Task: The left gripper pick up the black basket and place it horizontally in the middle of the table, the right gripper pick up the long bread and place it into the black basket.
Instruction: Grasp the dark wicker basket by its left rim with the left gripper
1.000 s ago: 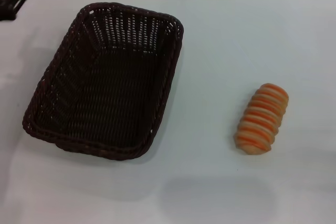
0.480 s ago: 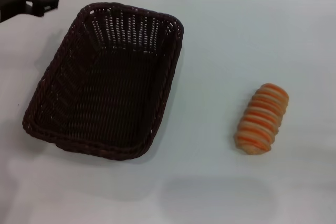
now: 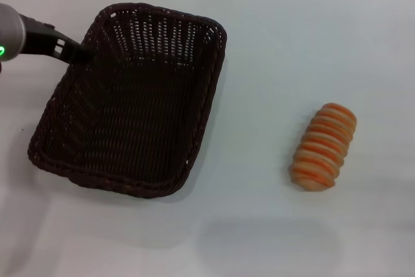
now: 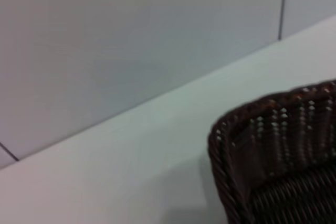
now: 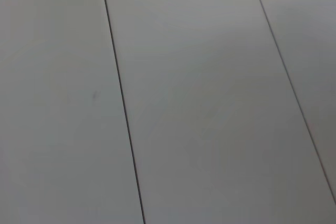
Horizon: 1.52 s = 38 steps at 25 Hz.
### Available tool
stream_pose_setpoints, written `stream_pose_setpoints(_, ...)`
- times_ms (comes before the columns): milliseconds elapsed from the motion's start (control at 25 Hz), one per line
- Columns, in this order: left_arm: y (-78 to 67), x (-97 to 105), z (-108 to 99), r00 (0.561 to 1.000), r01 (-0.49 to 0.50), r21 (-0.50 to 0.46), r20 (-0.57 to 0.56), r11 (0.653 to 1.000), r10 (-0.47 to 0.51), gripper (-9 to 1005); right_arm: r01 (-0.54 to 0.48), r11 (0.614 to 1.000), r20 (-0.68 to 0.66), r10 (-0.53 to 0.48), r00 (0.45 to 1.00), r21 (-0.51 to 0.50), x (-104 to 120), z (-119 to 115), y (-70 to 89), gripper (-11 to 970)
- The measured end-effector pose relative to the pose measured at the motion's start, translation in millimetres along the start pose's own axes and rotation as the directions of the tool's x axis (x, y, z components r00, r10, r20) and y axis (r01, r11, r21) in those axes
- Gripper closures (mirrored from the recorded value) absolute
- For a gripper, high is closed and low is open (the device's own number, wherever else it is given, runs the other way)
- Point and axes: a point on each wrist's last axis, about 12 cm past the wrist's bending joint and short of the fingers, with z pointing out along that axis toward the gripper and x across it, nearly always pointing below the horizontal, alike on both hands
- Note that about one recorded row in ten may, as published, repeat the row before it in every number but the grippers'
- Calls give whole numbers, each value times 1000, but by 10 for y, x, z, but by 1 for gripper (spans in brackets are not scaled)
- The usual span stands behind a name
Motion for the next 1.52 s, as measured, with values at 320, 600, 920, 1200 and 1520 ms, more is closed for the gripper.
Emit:
stream_pose_setpoints(320,-65,48,152,994,-13,45,-112,999,18,334,-4,1000,-1,4,1000,-2,4,9,10,146)
stream_pose_setpoints(600,-109,62,270,980,-31,67,-195,997,43,368,-4,1000,0,4,1000,-3,3,9,9,146)
stream_pose_setpoints(920,-92,45,266,975,-52,58,-213,997,63,407,-4,1000,2,4,1000,-8,-7,-15,7,147)
stream_pose_setpoints(1200,-105,42,254,974,-83,64,-207,995,94,566,-3,1000,5,3,1000,-8,-12,-19,6,147)
stream_pose_setpoints(1520,-168,23,249,952,-225,113,-185,968,243,700,-4,1000,7,5,1000,-11,-12,-10,13,147)
